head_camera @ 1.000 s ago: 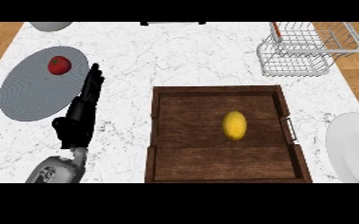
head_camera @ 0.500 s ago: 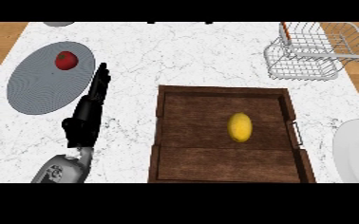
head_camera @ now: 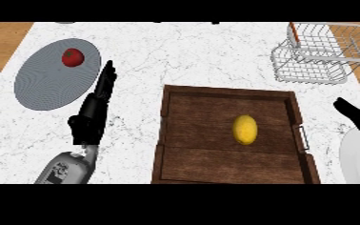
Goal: Pick the lemon from the tray and place it in the tiered basket
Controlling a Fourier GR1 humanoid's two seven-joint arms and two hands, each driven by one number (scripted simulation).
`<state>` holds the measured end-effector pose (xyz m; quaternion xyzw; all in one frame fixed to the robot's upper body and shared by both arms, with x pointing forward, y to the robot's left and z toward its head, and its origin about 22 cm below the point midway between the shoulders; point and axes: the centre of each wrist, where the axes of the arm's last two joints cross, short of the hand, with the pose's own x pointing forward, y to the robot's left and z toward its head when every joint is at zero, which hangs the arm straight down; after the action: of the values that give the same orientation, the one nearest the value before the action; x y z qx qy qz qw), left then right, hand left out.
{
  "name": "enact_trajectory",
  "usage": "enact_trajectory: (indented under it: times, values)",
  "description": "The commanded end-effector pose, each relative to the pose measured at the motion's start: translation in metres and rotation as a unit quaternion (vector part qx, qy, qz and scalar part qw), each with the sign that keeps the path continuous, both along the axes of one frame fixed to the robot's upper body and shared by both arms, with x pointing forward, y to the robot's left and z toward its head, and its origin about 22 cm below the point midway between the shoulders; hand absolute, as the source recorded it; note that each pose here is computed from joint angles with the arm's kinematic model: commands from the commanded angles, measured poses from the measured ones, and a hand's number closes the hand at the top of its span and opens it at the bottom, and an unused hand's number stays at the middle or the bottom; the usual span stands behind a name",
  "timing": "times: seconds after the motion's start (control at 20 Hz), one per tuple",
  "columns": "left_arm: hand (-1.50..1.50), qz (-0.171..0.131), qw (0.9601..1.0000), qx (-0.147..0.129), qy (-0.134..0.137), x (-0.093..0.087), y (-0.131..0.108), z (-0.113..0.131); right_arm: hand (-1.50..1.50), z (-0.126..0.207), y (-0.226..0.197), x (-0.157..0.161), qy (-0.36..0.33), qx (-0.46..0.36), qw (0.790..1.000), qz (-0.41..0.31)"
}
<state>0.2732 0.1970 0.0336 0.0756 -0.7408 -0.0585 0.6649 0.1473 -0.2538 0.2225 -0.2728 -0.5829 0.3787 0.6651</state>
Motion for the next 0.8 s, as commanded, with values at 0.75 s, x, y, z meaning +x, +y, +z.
enact_trajectory:
  times: [0.75]
  values:
    - [0.00,0.009,0.9999,0.004,-0.003,0.013,0.004,0.007,-1.50,-0.001,0.059,0.026,0.095,-0.099,0.990,-0.020]
